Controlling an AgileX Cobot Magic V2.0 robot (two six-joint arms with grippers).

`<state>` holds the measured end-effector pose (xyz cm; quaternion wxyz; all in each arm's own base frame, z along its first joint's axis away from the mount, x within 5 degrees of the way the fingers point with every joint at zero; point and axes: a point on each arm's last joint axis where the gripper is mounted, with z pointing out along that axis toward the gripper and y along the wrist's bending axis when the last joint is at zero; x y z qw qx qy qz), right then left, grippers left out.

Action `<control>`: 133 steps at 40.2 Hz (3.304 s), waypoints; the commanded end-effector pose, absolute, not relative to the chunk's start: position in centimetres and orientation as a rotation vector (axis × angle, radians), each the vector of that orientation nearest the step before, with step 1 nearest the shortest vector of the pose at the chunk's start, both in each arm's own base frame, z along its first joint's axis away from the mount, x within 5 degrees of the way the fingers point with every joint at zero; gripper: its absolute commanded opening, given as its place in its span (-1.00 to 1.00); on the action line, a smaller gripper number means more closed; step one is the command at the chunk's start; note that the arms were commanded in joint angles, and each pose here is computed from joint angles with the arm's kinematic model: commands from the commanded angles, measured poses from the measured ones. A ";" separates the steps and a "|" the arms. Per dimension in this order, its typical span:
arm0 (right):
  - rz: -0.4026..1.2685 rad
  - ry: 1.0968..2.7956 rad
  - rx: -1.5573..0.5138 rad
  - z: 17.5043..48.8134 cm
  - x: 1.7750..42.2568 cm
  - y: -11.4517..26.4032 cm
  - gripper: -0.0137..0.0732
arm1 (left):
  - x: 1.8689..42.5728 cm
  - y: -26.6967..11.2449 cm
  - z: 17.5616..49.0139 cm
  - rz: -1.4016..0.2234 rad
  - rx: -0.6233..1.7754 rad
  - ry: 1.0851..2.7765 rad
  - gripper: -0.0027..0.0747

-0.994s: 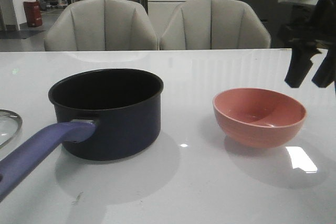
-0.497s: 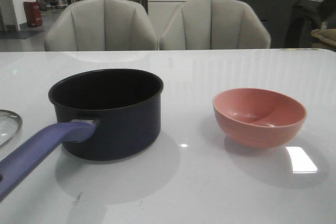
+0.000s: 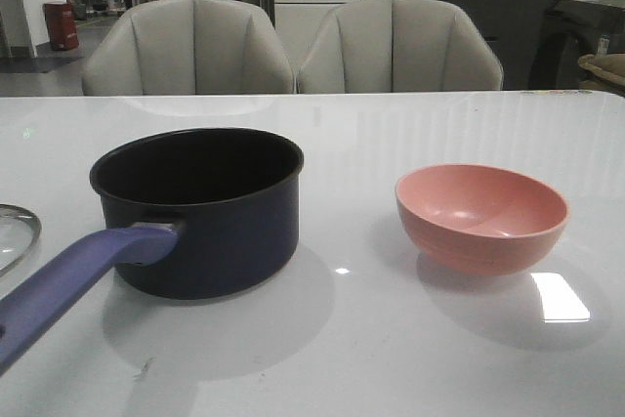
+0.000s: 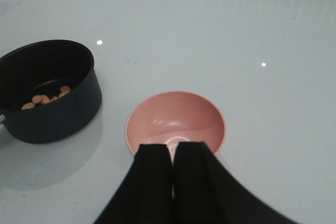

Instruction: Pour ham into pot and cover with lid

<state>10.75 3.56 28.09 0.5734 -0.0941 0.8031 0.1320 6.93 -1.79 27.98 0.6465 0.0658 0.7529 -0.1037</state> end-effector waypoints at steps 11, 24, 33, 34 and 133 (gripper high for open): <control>0.319 1.859 -0.232 28.7 10.3 3.6 -0.34 | 9.8 -1.9 32.3 -0.210 0.079 1.896 0.71; 0.319 1.859 -0.232 28.7 10.3 3.6 -0.34 | 15.7 -1.0 34.3 -0.197 -0.126 2.238 0.75; 0.319 1.859 -0.232 28.7 10.3 3.6 -0.34 | 21.1 -1.0 33.4 -0.232 -0.185 2.470 0.75; 0.319 1.859 -0.232 28.7 10.3 3.6 -0.34 | 21.6 -1.0 33.3 -0.232 -0.186 2.484 0.75; 0.319 1.859 -0.232 28.7 10.3 3.6 -0.34 | 38.1 2.2 20.4 -0.156 -0.402 3.064 -0.64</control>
